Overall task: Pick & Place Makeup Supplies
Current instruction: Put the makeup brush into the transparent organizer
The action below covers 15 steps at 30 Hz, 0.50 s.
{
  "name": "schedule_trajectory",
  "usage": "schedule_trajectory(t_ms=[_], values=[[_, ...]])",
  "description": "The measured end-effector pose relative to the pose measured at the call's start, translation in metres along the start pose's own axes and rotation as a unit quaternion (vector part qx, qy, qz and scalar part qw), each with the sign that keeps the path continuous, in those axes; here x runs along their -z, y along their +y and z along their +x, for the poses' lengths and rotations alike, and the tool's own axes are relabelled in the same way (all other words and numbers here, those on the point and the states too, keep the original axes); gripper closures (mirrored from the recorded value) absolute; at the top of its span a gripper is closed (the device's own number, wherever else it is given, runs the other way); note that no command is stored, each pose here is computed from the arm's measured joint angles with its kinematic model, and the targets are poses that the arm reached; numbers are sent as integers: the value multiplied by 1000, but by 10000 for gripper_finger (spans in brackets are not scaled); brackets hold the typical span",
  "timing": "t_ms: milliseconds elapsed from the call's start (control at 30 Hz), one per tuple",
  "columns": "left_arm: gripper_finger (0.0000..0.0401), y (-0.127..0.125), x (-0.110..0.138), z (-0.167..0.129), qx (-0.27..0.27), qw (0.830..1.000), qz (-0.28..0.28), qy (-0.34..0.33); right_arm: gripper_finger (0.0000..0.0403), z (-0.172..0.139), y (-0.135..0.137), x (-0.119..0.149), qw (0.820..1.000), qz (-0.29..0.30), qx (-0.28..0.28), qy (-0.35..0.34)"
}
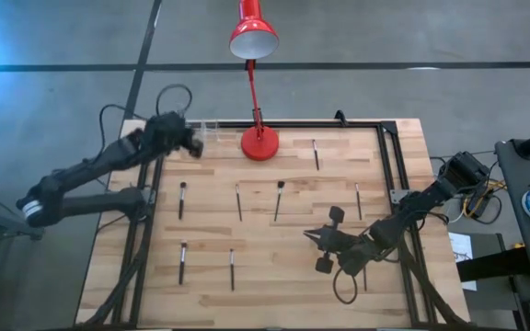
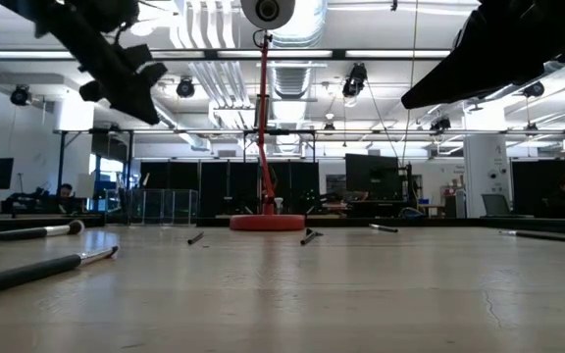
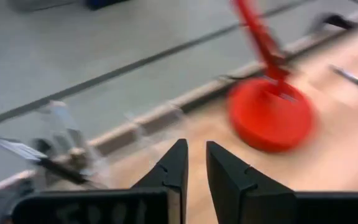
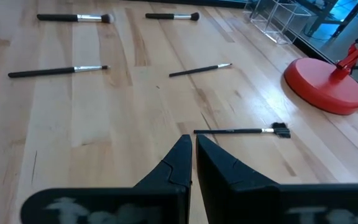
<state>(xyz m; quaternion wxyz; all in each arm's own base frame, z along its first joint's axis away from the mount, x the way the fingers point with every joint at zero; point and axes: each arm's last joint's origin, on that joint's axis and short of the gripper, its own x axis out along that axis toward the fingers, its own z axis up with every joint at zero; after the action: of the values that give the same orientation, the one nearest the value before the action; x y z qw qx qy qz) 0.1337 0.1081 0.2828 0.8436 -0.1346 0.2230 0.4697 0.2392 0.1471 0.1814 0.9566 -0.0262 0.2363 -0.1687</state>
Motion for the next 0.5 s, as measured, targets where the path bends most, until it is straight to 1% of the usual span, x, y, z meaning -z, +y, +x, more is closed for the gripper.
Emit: schedule_trajectory(t_ms=[100, 167, 367, 500], values=[[366, -18, 16, -15, 61, 998, 16, 12, 385, 0, 0, 1, 1000, 6, -3, -6], [375, -30, 27, -24, 92, 995, 27, 28, 385, 0, 0, 1, 1000, 6, -3, -6], [398, -63, 66, -41, 138, 987, 57, 53, 385, 0, 0, 0, 1000, 6, -3, -7], [400, -79, 103, -47, 144, 985, 68, 70, 385, 0, 0, 1, 1000, 6, -3, -7]])
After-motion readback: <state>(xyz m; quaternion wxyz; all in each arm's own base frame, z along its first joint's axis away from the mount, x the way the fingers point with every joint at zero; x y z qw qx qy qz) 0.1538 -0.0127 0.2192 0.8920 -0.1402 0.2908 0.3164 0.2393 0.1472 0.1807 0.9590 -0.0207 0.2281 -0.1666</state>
